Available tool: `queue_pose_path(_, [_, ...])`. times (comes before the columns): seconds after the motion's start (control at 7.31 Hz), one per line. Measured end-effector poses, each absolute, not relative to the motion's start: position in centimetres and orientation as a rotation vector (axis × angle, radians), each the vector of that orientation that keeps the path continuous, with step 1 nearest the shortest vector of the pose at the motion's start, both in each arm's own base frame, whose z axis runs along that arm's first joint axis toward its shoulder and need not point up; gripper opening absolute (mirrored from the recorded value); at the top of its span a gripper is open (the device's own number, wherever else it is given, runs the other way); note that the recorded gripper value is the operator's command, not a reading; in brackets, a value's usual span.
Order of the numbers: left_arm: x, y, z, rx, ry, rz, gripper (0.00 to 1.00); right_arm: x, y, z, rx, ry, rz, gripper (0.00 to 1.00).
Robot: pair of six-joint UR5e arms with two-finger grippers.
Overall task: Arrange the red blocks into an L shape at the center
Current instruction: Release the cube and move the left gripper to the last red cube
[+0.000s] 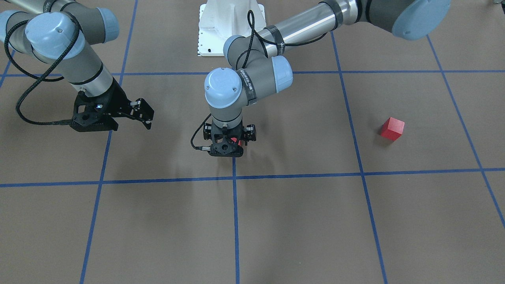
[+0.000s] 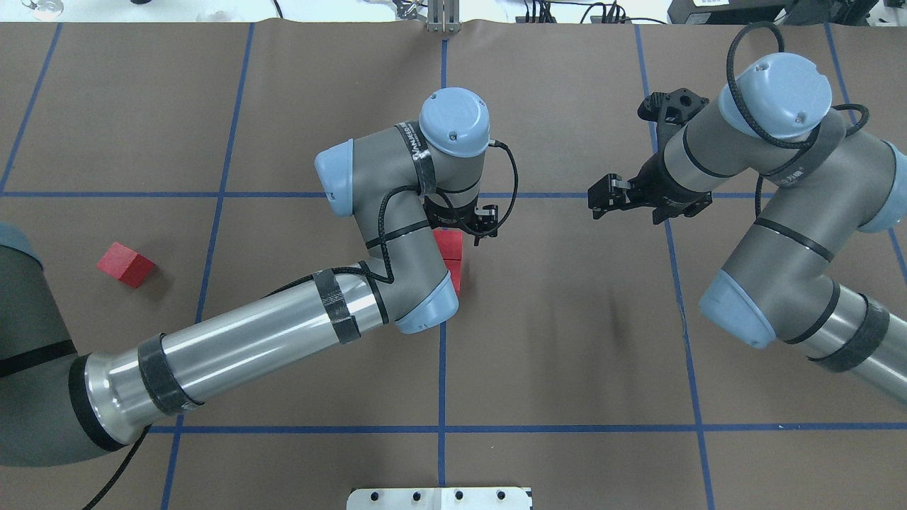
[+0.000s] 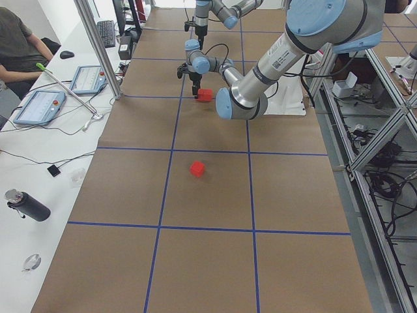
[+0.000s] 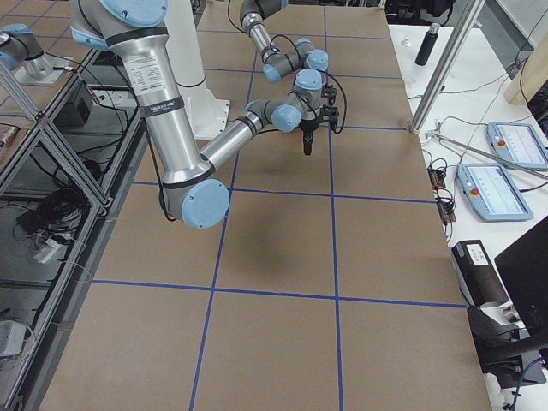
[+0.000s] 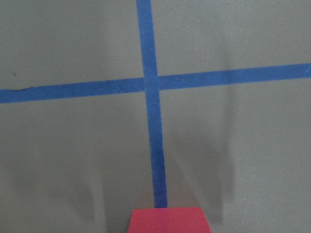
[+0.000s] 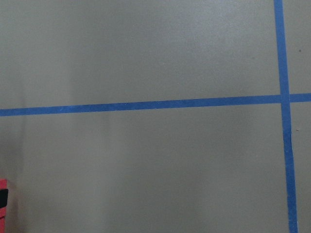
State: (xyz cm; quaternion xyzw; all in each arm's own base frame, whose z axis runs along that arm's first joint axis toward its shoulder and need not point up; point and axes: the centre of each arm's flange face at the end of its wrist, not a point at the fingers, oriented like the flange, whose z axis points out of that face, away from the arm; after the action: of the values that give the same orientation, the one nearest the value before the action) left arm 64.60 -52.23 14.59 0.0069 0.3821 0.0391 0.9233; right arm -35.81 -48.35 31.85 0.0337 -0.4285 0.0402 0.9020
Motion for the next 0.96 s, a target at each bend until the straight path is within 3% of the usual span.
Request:
queue_pose_path(0.27, [60.4, -53.0, 14.9, 0.042, 0.806, 0.054, 0.99, -35.7, -48.4, 31.9, 0.070, -0.885, 0.084, 1.00])
queue_pose_path(0.96, [36.6, -48.8, 34.7, 0.040, 0.802, -0.004, 0.99, -35.7, -48.5, 32.1, 0.078, -0.877, 0.089, 1.00])
